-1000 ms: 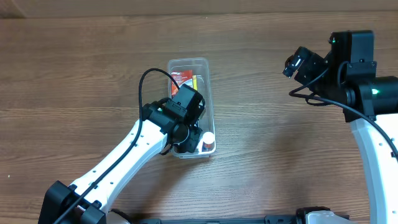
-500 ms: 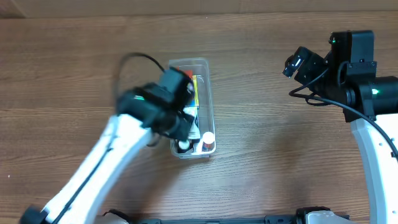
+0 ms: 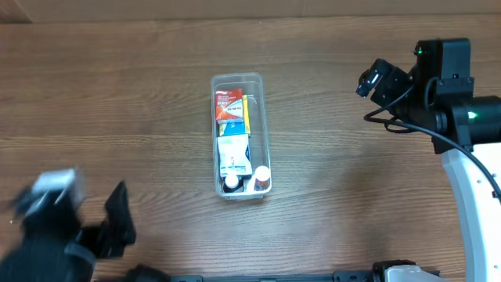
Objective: Pack container
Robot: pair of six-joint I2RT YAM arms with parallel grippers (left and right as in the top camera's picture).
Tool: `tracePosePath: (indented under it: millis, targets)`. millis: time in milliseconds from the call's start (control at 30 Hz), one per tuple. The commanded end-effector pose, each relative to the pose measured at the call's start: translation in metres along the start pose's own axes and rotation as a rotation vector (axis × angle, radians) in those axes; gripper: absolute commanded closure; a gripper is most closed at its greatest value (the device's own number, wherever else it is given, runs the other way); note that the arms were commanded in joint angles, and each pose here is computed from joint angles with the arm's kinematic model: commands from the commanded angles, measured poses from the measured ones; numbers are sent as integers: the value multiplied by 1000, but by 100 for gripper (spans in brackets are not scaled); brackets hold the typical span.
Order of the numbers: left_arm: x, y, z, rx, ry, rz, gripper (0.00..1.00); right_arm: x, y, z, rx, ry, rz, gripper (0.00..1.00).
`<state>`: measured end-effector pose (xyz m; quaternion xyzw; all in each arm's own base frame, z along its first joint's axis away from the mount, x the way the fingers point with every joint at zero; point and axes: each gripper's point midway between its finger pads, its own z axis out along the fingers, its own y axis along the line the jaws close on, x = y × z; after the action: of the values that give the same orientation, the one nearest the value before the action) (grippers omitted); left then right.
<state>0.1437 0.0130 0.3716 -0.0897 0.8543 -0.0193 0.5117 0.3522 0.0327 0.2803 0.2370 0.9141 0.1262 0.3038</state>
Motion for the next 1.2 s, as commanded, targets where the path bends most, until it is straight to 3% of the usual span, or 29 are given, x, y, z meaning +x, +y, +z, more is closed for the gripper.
tracePosePath:
  millis: [0, 200, 600, 833, 1167]
  targets:
    - [41, 22, 21, -86, -20, -145, 0, -3, 1, -4, -6, -16, 6, 0]
    - [69, 15, 47, -58, -7, -242, 0, -3, 1, -4, -6, -16, 6, 0]
    - [104, 22, 73, -131, 96, -67, 0, -3, 1, -4, -6, -16, 6, 0]
    - [96, -30, 124, 107, -68, 156, 0, -3, 1, -4, -6, -16, 6, 0]
    - [176, -11, 172, 131, 1, 50, 0, -3, 1, -4, -6, -16, 6, 0]
